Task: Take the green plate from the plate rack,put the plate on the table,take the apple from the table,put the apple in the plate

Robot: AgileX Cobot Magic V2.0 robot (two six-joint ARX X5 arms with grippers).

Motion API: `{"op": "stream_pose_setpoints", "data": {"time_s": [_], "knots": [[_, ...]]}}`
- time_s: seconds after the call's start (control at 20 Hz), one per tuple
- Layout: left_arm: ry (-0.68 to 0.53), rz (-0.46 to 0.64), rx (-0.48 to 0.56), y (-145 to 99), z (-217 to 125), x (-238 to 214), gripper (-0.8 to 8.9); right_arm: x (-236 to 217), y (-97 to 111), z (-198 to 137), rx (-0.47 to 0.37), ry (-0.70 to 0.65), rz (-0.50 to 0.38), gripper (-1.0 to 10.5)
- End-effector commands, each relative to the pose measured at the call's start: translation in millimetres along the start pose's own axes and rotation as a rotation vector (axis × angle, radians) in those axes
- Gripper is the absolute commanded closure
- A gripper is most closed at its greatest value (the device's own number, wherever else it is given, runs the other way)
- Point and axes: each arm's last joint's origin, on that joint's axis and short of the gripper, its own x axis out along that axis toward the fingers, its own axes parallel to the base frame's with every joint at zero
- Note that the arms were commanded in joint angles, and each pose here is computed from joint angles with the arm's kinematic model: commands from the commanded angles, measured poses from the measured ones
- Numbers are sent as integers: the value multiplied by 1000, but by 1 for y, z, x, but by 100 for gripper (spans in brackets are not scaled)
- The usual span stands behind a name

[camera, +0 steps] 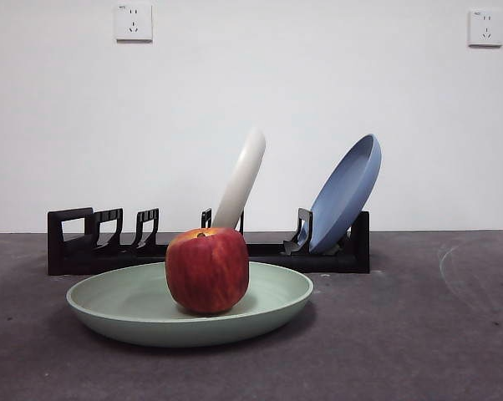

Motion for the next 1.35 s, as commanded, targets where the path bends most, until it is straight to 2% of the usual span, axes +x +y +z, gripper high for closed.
{"op": "stream_pose_setpoints", "data": {"time_s": [0.05, 0.15, 0.25, 0.35, 0.45, 0.55, 0.7, 0.9, 1.05, 1.35], "knots": [[11, 6, 6, -1, 0, 5, 817, 2, -1, -3, 10, 32, -6, 946], [15, 17, 3, -1, 1, 8, 817, 2, -1, -3, 10, 33, -6, 946], [4, 75, -29, 9, 3, 8, 817, 2, -1, -3, 10, 33, -6, 946], [3, 109, -86, 22, 6, 10, 817, 2, -1, -3, 10, 33, -6, 946], [-11, 138, -204, 43, 6, 11, 817, 2, -1, -3, 10, 33, -6, 946], [-100, 152, -256, 63, -1, 17, 817, 2, -1, -3, 10, 33, -6, 946], [-302, 185, -223, 89, -40, 34, 817, 2, -1, -3, 10, 33, -6, 946], [-513, 280, -185, 110, -117, 53, 817, 2, -1, -3, 10, 33, -6, 946], [-527, 350, -194, 118, -169, 61, 817, 2, -1, -3, 10, 33, -6, 946], [-465, 462, -259, 130, -222, 70, 817, 2, -1, -3, 10, 33, -6, 946]]}}
